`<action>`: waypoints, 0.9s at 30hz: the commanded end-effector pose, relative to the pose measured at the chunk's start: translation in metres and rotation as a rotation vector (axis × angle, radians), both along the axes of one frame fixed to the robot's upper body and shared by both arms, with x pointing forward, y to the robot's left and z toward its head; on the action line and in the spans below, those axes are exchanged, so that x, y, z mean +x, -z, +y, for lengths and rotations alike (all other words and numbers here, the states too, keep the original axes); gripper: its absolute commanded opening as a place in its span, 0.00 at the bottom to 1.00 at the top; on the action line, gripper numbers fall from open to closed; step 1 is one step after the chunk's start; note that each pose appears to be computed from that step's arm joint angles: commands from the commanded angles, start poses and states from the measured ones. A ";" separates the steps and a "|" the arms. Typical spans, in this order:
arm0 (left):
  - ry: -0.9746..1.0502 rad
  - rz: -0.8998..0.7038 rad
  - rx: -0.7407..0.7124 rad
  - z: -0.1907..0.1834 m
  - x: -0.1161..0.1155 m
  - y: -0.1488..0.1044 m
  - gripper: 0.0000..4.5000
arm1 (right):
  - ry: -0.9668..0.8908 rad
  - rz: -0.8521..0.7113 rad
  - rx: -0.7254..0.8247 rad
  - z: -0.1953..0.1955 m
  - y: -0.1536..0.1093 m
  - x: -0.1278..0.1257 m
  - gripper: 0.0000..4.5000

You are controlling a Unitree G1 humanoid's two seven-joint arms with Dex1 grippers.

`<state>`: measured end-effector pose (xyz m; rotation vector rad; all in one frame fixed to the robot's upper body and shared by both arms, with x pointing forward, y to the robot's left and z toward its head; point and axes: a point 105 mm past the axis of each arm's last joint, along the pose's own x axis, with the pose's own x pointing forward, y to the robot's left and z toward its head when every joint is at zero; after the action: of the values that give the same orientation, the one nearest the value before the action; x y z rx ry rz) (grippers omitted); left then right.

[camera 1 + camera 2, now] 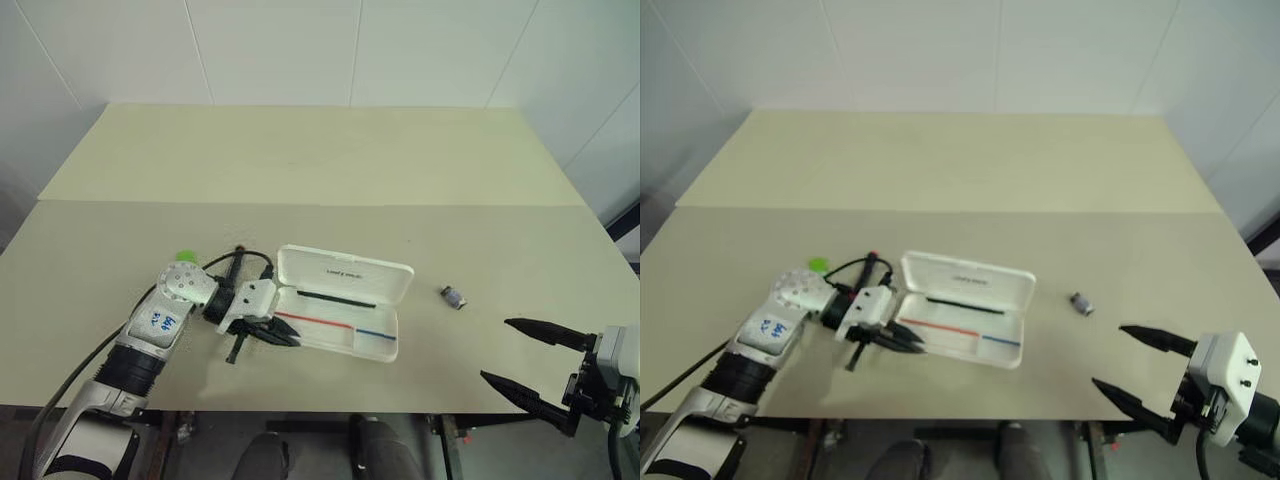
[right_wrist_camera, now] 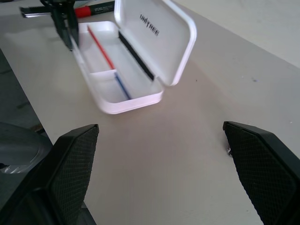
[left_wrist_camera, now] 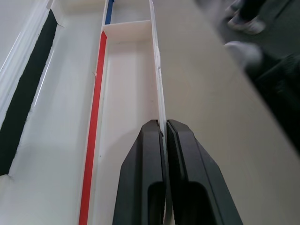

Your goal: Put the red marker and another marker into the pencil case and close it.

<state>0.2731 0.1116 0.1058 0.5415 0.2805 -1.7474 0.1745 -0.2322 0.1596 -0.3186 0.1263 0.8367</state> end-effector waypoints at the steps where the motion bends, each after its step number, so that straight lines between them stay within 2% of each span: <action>1: 0.038 0.004 -0.001 -0.005 -0.004 -0.004 0.13 | 0.010 -0.021 -0.005 -0.001 -0.003 0.003 1.00; 4: 0.014 -0.013 0.012 -0.005 -0.001 -0.002 0.32 | 0.013 -0.022 -0.007 -0.001 -0.003 0.004 1.00; 7: -0.018 -0.038 0.036 -0.004 0.004 0.001 0.57 | 0.016 -0.024 -0.007 -0.001 -0.003 0.004 1.00; 13: -0.067 -0.128 0.057 -0.007 0.013 0.006 0.99 | 0.022 -0.030 -0.012 -0.002 -0.003 0.007 1.00; 17: -0.129 -0.311 0.061 -0.010 0.025 0.005 1.00 | 0.024 -0.030 -0.015 -0.003 -0.002 0.008 1.00; 22: -0.129 -0.250 0.019 -0.012 0.019 -0.002 1.00 | 0.025 -0.032 -0.019 -0.003 -0.002 0.010 1.00; 27: -0.125 -0.239 0.036 -0.010 0.013 -0.004 1.00 | 0.027 -0.036 -0.018 -0.003 -0.001 0.012 1.00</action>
<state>0.2896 0.1013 0.1002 0.7390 0.2098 -1.5453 0.1854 -0.2346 0.1589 -0.3391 0.1135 0.8095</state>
